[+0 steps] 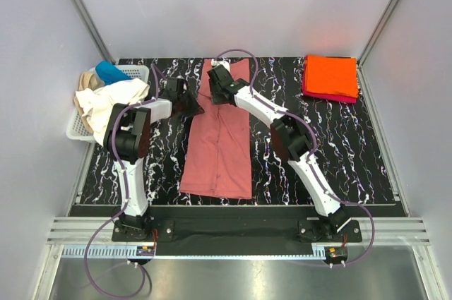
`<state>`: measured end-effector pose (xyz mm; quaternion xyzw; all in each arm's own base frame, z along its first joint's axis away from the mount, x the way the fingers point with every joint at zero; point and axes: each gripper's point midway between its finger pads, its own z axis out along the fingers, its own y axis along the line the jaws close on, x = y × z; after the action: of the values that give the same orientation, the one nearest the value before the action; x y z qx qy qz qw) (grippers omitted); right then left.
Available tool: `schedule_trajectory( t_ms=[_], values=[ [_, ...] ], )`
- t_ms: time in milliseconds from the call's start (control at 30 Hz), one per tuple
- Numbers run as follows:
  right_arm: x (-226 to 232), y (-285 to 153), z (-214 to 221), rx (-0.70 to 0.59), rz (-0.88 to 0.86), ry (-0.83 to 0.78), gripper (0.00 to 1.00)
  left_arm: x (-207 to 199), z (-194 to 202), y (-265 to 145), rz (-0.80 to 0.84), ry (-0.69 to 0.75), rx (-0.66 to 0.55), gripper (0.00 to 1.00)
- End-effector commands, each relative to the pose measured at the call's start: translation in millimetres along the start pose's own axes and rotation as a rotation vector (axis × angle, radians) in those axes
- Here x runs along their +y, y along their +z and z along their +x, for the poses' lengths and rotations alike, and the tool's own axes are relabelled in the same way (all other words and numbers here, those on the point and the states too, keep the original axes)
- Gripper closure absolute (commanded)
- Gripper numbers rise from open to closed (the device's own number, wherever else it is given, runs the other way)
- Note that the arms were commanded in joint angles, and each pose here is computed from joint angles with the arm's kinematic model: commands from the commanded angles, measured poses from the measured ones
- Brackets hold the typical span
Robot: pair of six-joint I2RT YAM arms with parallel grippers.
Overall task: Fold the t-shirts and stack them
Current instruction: Fold the tshirt
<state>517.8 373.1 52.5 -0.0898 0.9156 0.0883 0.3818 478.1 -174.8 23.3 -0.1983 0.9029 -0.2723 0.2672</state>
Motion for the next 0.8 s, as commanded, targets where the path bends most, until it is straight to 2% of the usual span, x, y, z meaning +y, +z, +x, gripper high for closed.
schedule_trajectory(
  t_ms=[0,533,767],
  values=[
    [10,-12,-17,-0.038,-0.020,0.018,0.52,-5,-13,-1,0.019,0.002,-0.041,0.89],
    [14,-9,5,0.000,-0.002,-0.013,0.52,-16,-17,-5,0.040,-0.004,-0.044,0.89],
    [3,-5,18,0.024,0.041,-0.036,0.57,-11,-17,-4,0.023,-0.006,-0.044,0.89]
  ],
)
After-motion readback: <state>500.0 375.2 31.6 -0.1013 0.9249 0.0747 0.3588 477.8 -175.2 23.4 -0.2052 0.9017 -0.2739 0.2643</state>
